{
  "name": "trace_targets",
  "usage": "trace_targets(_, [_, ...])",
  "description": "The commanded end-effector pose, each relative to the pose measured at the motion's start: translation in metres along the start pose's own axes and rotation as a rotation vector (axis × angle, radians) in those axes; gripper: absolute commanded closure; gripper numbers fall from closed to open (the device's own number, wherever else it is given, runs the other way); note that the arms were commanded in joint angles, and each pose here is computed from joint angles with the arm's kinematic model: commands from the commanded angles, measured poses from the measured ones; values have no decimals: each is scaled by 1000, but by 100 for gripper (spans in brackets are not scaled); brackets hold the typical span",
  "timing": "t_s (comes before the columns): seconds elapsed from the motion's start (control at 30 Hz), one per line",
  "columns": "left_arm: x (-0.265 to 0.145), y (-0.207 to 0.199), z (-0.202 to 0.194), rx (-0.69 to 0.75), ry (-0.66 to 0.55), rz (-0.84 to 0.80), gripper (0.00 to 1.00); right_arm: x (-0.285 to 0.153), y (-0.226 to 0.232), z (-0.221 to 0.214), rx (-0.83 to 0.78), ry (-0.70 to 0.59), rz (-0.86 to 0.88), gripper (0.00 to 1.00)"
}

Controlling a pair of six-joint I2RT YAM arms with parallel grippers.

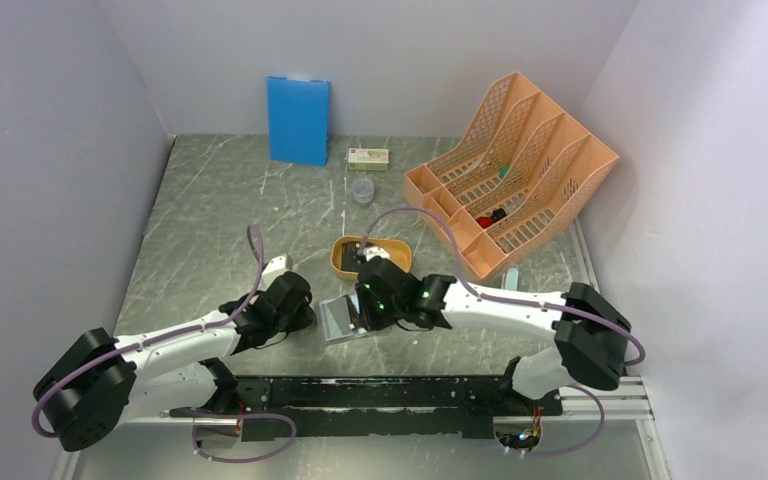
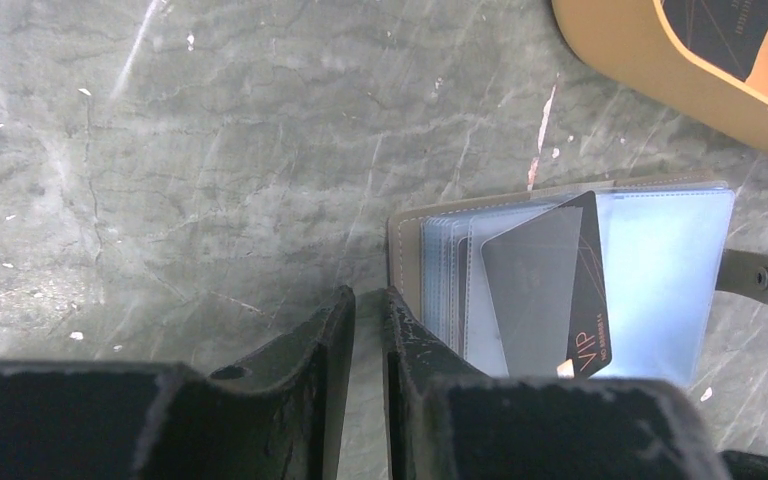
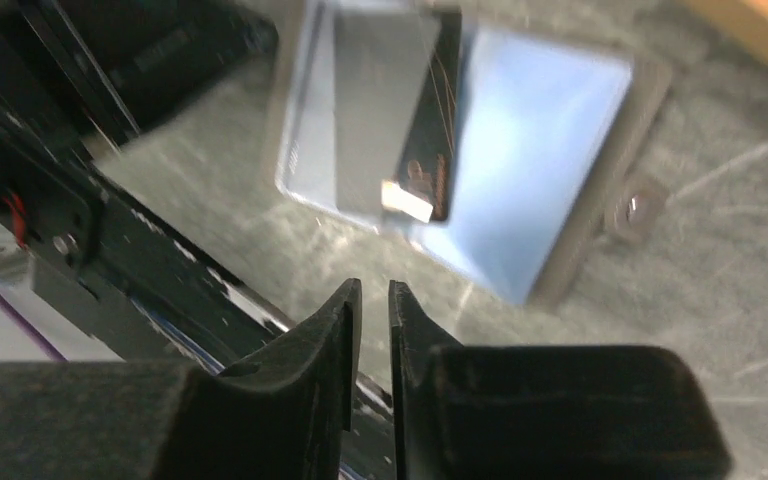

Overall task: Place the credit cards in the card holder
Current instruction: Insert the credit card into the card holder.

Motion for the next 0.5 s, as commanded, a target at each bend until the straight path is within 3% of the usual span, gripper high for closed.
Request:
trace_targets(0.0, [2, 32, -30, 48, 128, 101, 77, 13, -2, 26, 67, -29, -87, 84])
trace_targets(0.23, [3, 32, -30, 51, 130, 96, 77, 41, -20, 39, 186, -22, -143, 89])
trace_targets(0.47, [4, 33, -32, 51, 135, 94, 78, 57, -33, 34, 183, 28, -196, 91])
Point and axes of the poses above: each gripper's point midway between its finger pads, its own x axis out along the fingers, its own y axis along the line the jaws close on, z = x × y, the point moved 5 cm from there along -x, back along the fingers, and after that the axes turned 1 degree about x, right-handed, at the moved point
